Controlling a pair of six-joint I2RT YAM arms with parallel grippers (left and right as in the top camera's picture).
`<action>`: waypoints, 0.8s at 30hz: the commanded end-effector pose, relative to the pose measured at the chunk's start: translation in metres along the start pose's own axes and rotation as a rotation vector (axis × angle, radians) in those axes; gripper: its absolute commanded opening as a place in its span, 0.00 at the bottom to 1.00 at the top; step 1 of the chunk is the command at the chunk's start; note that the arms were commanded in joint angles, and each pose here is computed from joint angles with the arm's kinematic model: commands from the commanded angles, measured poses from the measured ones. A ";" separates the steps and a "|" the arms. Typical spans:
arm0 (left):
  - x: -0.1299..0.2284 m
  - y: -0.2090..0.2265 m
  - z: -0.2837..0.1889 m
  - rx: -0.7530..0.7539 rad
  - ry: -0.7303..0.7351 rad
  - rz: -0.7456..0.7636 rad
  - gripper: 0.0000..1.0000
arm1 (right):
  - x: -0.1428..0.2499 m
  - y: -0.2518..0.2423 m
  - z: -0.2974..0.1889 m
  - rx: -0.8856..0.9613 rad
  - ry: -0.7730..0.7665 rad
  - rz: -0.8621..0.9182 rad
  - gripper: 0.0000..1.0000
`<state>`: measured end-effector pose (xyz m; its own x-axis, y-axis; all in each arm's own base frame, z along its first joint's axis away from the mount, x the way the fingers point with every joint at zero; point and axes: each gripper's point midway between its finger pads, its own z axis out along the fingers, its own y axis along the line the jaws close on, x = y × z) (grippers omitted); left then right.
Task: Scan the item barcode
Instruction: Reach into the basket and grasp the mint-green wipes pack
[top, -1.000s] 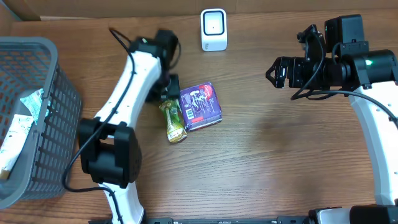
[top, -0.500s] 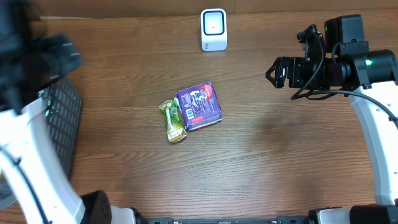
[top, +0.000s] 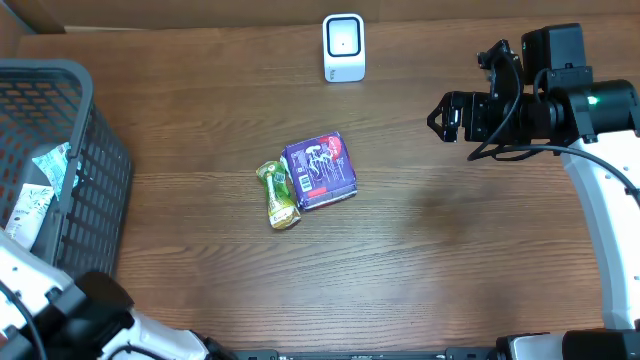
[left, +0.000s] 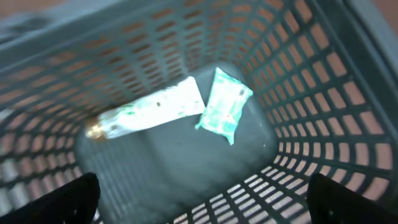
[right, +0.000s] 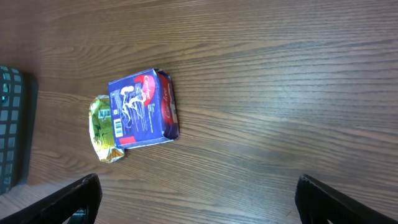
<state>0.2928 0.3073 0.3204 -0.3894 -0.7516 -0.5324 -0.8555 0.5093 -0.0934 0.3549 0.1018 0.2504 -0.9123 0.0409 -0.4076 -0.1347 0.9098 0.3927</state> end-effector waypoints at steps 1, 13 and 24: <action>0.011 -0.020 0.047 0.087 0.119 0.128 0.97 | 0.001 -0.001 0.001 0.006 0.006 -0.002 1.00; 0.048 -0.018 0.173 0.034 0.363 0.145 0.96 | 0.002 -0.001 0.001 0.007 0.009 -0.001 1.00; 0.070 -0.041 0.209 0.039 0.420 0.245 0.93 | 0.002 -0.001 0.001 0.007 0.009 0.000 1.00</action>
<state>0.3648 0.3277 0.1195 -0.6543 -0.7377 -0.1663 -0.7415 0.6691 -0.0501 0.3527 0.1015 0.2492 -0.9167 0.0404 -0.3976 -0.1302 0.9104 0.3928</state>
